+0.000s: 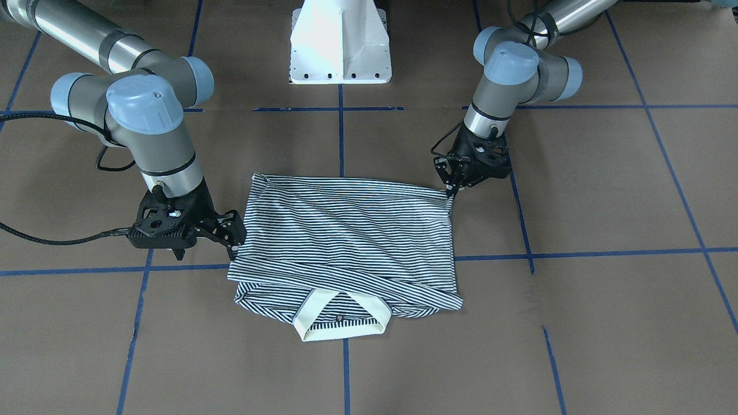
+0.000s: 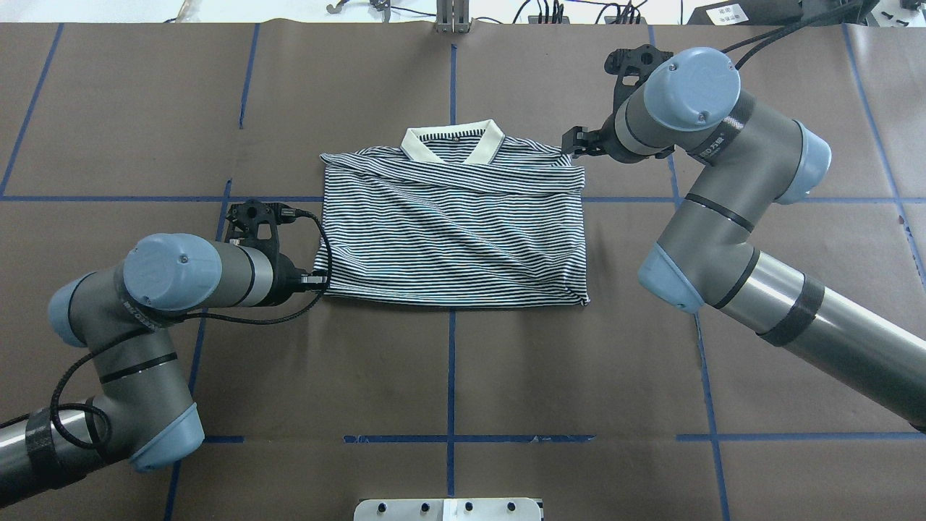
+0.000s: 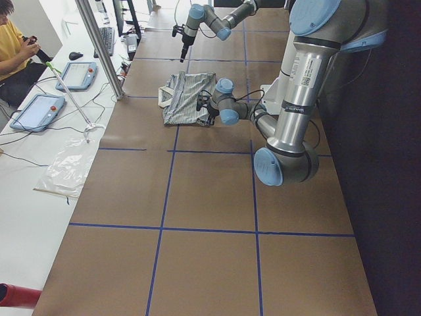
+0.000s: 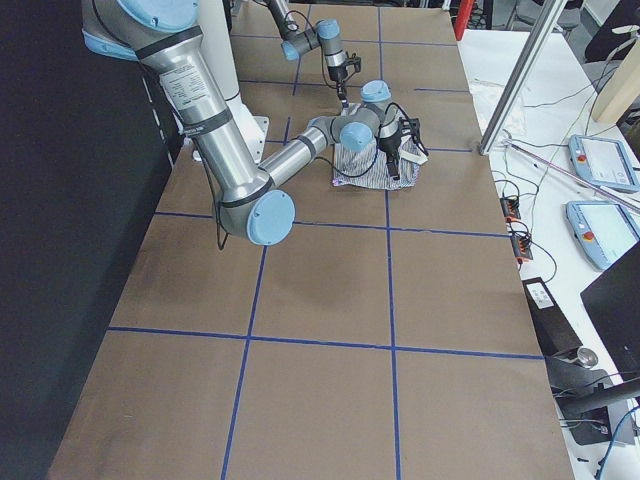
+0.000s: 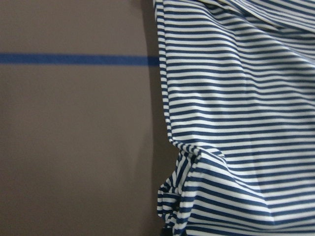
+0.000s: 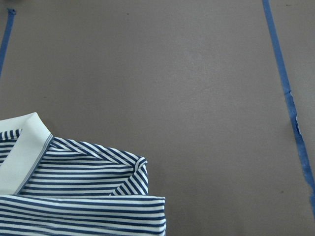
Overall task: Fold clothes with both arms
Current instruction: 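Drag the folded shirt away from the robot with the left gripper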
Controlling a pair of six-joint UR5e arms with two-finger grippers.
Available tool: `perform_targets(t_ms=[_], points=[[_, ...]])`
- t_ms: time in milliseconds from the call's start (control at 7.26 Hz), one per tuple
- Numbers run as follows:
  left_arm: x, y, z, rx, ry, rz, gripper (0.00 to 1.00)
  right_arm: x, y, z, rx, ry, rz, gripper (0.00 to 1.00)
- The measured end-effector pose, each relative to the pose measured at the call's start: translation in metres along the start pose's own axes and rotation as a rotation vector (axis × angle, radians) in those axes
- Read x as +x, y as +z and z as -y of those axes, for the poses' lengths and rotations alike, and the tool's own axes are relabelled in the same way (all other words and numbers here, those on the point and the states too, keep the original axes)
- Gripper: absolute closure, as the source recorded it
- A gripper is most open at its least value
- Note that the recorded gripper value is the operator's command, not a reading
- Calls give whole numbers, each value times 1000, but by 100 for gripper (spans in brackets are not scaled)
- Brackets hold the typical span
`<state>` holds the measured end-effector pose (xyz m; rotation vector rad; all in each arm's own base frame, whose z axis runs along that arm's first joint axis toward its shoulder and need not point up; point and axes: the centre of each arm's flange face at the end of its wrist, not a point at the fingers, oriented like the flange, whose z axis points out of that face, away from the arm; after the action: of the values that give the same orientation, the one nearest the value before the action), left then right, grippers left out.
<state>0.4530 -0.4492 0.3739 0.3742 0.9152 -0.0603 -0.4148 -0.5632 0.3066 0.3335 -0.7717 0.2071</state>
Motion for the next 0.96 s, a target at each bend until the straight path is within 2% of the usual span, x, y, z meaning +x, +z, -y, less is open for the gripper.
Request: perform_targets(t_ms=[413,689,826,964], points=[[-55,28,107,91,42,139,100,1,1,0,2,12,-3,0],[-47,67,187,164,40,227,100,2,0,0,5,18,-4,0],[-50,82,215,197,42,241,94,2,-2,0,6,25,-1,0],[-64,88,234,219,56,255,1,0,-3,-1,7,32,3,0]])
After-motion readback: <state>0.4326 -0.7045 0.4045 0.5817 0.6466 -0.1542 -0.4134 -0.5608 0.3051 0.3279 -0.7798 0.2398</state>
